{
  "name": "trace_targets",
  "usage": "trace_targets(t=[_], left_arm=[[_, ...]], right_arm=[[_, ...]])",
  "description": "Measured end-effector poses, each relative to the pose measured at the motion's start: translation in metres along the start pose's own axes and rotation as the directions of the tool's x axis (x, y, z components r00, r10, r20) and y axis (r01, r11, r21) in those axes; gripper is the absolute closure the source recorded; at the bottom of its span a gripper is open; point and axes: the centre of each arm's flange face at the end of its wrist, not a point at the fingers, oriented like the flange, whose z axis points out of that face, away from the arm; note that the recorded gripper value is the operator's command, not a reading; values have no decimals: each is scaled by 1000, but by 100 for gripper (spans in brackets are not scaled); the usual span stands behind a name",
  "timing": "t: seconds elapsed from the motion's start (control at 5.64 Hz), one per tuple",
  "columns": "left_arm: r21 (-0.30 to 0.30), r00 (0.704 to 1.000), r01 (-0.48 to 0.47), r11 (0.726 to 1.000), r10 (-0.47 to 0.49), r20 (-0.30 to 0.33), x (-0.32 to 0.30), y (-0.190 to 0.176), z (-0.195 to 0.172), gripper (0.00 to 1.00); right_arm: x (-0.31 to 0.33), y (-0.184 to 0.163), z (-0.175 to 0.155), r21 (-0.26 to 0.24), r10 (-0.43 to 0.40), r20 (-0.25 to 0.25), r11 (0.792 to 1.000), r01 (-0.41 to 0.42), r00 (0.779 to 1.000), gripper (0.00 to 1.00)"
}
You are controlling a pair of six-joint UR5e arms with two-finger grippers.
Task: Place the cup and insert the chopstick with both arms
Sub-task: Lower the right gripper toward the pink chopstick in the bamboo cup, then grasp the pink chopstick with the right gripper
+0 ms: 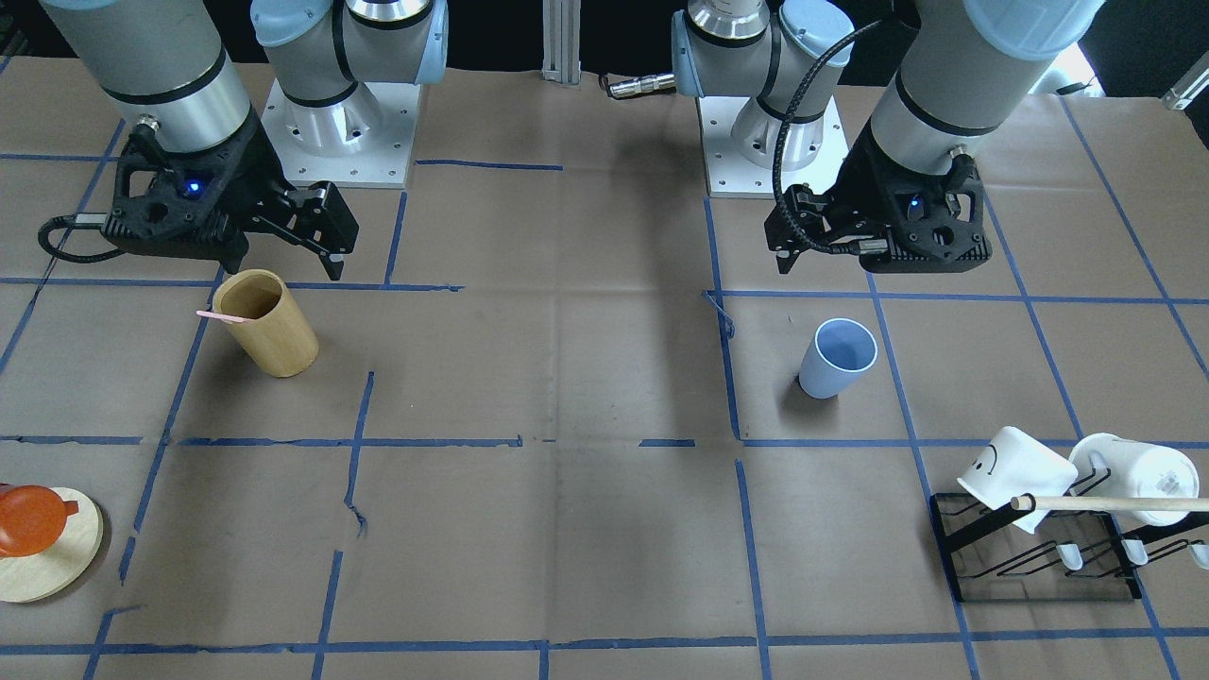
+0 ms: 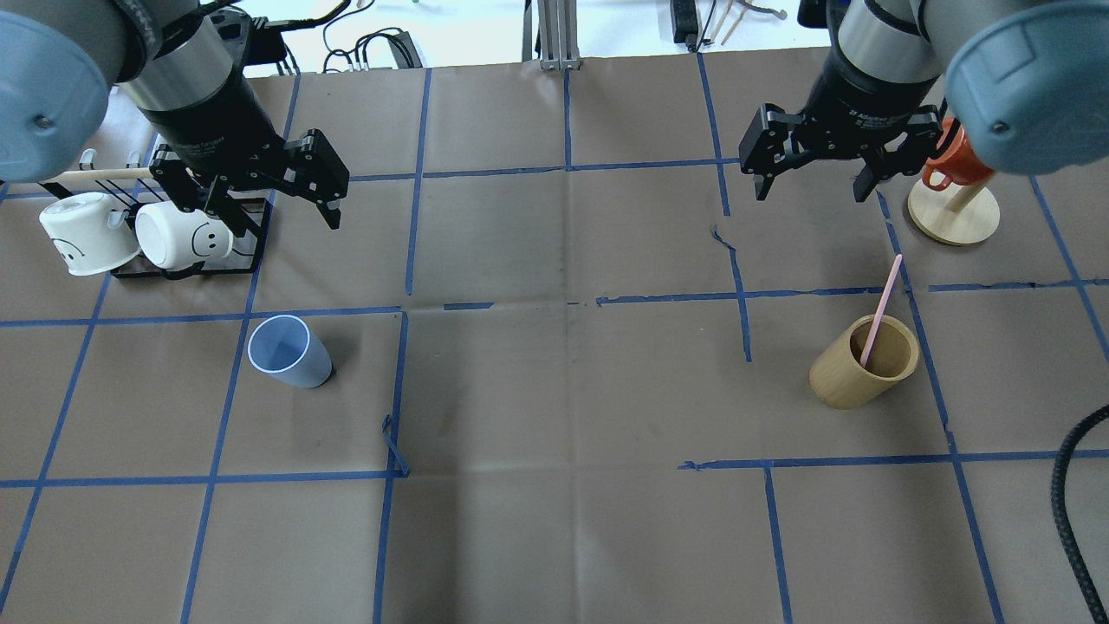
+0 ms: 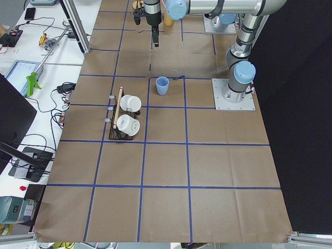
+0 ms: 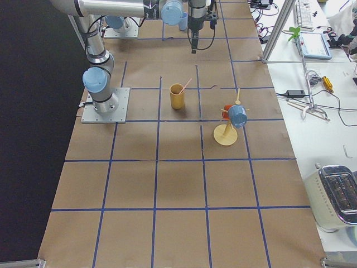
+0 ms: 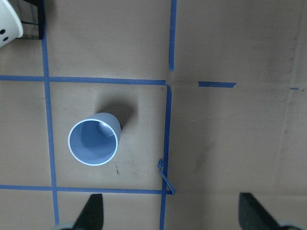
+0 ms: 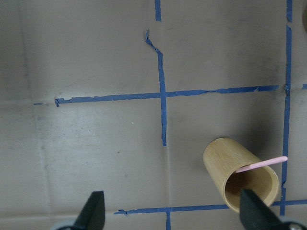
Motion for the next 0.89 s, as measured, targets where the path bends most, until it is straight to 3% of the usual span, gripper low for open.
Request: trace_targets(t=[0.53, 0.71, 0.89], left_arm=[[8, 1000, 6, 1000, -6, 0, -3, 3, -4, 2], [-2, 1000, 6, 1000, -6, 0, -4, 2, 0, 2], [-12, 1000, 7, 1000, -7, 0, -4, 1, 6, 2]], right_arm=[[102, 20, 21, -19, -42, 8, 999, 42, 999, 0], [112, 29, 33, 3, -43, 6, 999, 43, 999, 0], [114, 35, 52, 62, -46, -8, 997, 47, 999, 0]])
